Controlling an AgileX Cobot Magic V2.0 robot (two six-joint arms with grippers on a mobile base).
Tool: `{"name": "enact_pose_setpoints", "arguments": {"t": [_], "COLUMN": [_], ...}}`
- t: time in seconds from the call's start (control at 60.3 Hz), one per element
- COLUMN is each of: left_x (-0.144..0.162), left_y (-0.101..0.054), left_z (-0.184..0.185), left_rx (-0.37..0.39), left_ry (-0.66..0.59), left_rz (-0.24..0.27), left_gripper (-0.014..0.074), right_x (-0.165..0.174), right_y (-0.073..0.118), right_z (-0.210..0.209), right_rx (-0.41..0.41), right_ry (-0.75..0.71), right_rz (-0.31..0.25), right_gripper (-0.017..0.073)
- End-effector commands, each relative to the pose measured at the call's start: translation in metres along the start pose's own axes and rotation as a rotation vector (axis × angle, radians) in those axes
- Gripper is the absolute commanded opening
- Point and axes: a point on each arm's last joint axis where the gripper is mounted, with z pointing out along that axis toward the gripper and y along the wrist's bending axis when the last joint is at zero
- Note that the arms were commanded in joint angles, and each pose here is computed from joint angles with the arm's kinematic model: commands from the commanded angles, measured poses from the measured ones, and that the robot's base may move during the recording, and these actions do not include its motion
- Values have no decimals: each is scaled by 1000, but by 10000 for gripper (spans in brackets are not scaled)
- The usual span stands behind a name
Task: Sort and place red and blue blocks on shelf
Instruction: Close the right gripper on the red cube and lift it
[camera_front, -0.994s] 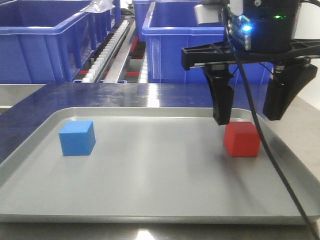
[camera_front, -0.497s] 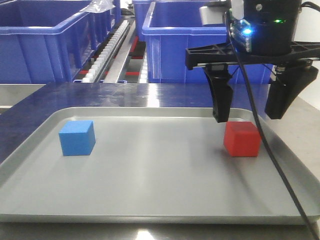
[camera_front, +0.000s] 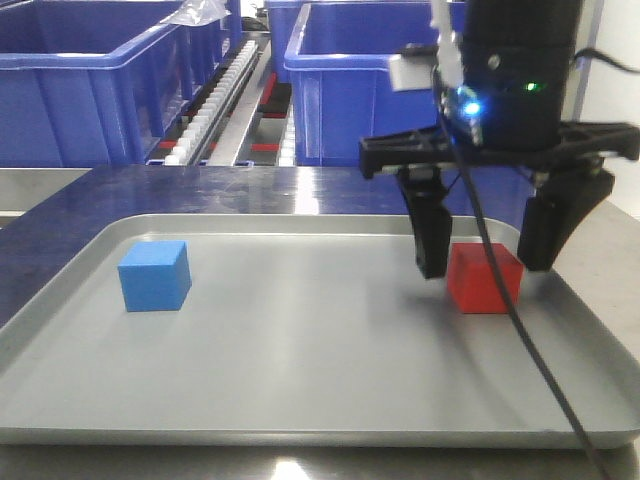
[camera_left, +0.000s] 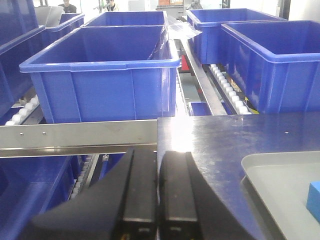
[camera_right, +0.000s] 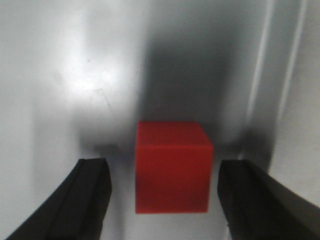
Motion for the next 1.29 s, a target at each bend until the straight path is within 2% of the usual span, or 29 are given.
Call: {"name": "enact_pose_setpoints", "arguments": {"t": [0.0, 0.298, 0.365, 0.464, 0.53, 0.63, 0.713, 0.878, 1.127, 1.276], "left_x": [-1, -1, -1, -1, -1, -1, -1, -1, -1, -1], "left_y": [0, 0, 0, 0, 0, 0, 0, 0, 0, 0], "left_z": [-1, -1, -1, -1, -1, -1, -1, -1, -1, -1], "left_rx": [-5, -5, -5, -5, -5, -5, -5, -5, -5, -5], "left_ry": [-78, -78, -78, -78, -78, -78, -78, -78, -78, -78], "left_rz": [-12, -12, -12, -12, -12, -12, -12, -12, -12, -12], "left_gripper": [124, 124, 124, 124, 124, 124, 124, 124, 124, 124], "right_x": [-3, -4, -4, -5, -5, -5, -5, -2, 9, 26], "right_y": [-1, 0, -1, -2, -2, -3, -4, -11, -37, -66], "right_z": [-14, -13, -13, -13, -13, -15, -21, -41, -79, -84], "right_rx": [-38, -47, -47, -46, -45, -48, -49, -53, -95, -133], "right_ry": [-53, -64, -64, -64, -64, -69, -87, -151, -335, -452], "right_rz": [1, 7, 14, 18, 18, 19, 16, -12, -226, -253], "right_gripper": [564, 560, 527, 374, 206, 33, 66, 67, 67, 67]}}
